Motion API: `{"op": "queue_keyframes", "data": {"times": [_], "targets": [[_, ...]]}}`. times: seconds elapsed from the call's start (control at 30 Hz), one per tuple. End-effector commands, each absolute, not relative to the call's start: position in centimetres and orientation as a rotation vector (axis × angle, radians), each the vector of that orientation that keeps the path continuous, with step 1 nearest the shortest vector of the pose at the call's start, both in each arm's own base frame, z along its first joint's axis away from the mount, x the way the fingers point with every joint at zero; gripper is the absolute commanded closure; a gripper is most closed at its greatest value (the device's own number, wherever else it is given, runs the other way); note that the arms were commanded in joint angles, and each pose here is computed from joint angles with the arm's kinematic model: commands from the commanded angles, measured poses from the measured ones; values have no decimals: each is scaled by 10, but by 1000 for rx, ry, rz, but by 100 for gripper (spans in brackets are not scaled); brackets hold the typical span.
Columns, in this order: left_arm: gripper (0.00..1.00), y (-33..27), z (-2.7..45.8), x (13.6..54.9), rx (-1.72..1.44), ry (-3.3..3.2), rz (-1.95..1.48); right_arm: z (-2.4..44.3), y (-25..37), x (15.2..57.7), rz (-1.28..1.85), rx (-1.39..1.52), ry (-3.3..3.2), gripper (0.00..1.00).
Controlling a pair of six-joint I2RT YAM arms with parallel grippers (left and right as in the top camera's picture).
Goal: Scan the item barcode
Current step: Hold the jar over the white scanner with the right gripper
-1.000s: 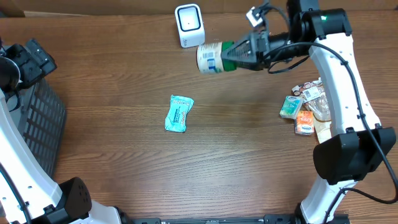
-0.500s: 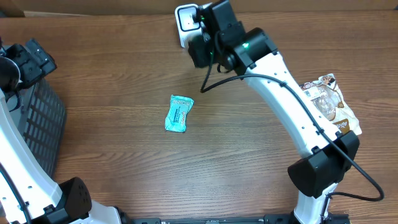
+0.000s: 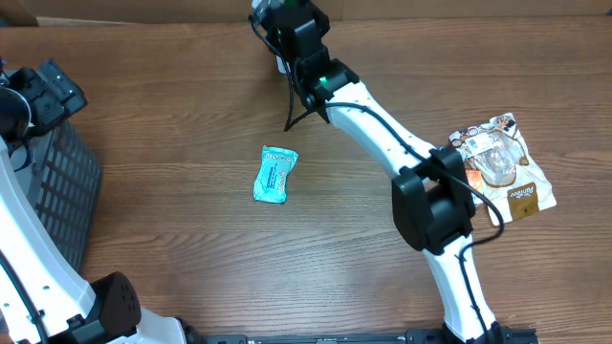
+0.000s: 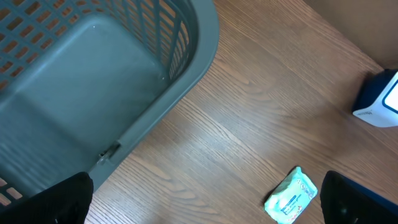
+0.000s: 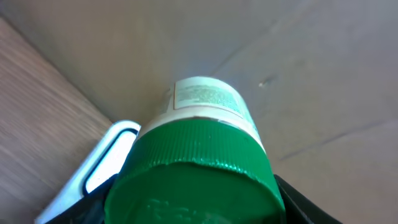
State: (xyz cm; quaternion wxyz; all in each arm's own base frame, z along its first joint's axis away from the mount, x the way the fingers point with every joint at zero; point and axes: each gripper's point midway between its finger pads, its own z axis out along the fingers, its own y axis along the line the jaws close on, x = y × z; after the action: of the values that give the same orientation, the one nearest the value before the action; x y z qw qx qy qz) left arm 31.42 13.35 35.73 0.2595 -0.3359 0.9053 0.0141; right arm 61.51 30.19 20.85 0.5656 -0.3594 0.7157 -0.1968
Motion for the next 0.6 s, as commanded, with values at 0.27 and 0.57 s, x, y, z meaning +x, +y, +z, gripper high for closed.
{"op": "queue_keyframes", "data": {"times": [0.27,0.57], "targets": [[0,133,366,311,-879,2435,53,187,282,649,-690,-1000,1520,50],[0,133,366,311,-879,2435,53,184,282,649,-690,-1012,1525,50]]}}
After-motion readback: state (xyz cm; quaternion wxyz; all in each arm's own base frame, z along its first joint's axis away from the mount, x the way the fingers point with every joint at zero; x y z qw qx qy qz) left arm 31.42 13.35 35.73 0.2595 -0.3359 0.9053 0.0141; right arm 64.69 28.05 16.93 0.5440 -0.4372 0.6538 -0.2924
